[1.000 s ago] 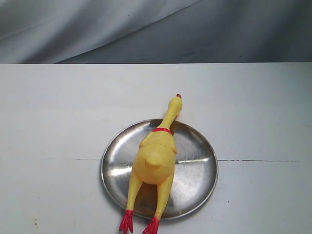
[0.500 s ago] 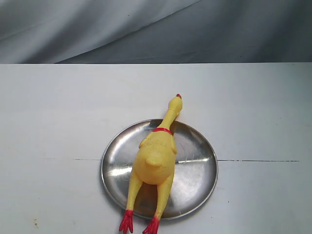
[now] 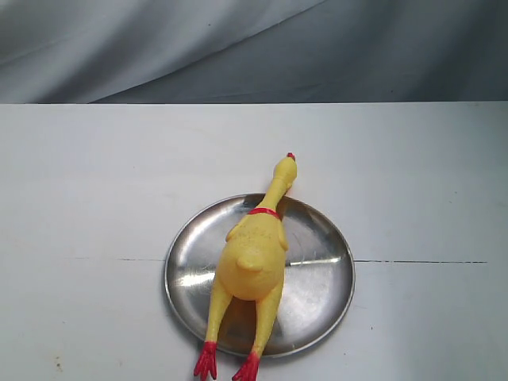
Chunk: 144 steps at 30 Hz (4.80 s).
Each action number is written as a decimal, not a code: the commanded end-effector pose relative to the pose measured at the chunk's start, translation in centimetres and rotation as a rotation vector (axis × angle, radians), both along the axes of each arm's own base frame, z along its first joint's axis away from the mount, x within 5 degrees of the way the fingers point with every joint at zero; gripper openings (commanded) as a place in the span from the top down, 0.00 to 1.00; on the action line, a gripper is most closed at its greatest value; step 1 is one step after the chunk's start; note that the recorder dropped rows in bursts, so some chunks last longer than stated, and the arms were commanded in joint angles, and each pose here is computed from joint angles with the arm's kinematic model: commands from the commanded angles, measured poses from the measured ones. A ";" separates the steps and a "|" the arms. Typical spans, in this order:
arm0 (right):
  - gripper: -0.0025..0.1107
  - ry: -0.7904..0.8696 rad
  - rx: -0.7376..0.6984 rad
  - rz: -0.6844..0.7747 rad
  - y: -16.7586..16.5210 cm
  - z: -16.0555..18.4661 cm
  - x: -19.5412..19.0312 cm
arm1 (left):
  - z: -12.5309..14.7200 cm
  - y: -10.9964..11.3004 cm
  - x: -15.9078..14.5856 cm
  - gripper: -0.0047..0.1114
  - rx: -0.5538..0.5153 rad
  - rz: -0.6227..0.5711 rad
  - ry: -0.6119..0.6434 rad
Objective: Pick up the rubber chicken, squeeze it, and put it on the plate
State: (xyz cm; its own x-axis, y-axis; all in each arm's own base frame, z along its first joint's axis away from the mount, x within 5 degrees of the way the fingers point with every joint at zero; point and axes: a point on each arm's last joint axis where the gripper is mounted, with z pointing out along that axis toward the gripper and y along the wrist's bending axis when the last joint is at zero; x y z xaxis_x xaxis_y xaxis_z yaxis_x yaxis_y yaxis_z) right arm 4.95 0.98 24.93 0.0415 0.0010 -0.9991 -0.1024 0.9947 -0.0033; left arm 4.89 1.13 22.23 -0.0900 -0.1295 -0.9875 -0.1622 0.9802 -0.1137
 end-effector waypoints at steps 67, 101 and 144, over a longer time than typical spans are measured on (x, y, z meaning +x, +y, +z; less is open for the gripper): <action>0.98 0.007 0.073 0.018 0.1 -0.1 0.0 | -3.4 0.9 0.2 0.96 -0.047 0.249 0.068; 0.98 0.022 -0.052 -0.029 -0.3 -1.5 0.4 | -3.5 1.0 0.2 0.96 -0.028 0.249 0.083; 0.98 0.300 -0.151 -0.098 -1.0 -6.7 0.6 | -3.5 1.0 0.2 0.96 -0.028 0.249 0.083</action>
State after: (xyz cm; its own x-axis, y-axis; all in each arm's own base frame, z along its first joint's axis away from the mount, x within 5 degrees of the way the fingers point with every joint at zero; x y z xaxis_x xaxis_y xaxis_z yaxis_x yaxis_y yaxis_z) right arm 5.59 -0.06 18.39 -0.2564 -0.1342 -0.9572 -0.0254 0.9909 -0.1322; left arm 5.06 2.07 18.85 -0.1359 -0.1848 -0.9733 -0.4062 0.9064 -0.1154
